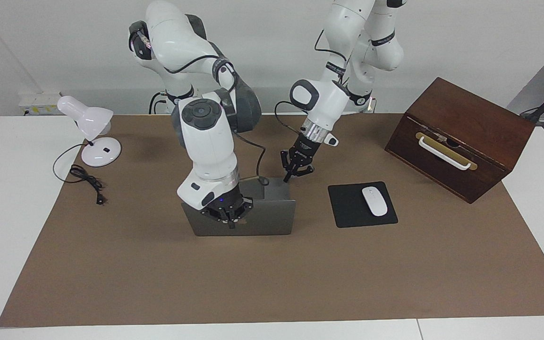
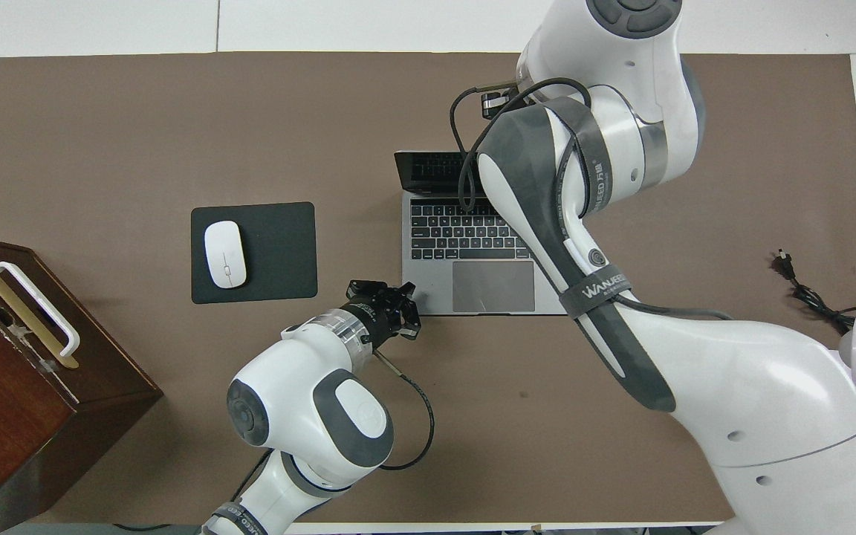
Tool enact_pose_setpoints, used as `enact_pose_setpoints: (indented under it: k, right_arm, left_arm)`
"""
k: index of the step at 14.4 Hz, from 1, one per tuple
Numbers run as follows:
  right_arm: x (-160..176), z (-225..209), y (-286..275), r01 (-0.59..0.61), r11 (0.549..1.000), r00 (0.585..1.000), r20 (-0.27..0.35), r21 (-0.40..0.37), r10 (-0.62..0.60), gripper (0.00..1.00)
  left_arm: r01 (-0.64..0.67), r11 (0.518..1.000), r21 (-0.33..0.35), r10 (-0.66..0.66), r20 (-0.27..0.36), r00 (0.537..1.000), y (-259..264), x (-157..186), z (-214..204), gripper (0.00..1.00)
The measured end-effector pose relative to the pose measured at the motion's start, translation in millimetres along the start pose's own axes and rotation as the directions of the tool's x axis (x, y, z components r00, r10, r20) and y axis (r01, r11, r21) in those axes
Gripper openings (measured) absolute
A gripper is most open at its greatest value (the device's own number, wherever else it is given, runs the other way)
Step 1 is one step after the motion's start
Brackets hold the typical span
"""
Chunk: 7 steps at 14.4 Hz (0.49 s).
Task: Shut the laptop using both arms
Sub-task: 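Hold the left gripper at the laptop front while the right gripper contacts the lid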
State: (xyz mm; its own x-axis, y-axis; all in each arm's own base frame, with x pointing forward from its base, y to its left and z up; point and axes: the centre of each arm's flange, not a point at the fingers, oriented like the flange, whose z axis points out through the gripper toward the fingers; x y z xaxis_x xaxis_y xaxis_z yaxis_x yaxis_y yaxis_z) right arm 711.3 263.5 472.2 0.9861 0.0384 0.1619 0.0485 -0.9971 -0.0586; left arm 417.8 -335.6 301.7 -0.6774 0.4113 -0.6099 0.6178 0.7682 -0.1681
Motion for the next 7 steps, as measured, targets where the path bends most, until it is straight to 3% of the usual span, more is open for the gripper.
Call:
enact_pose_setpoints:
  k: [7]
  right_arm:
    - [-6,-6,-7,-0.048,0.999,0.999,0.022,0.016,0.048,0.01]
  left_arm:
    - [-0.004,1.000,-0.013,0.003,-0.025,1.000,-1,7,18,0.01]
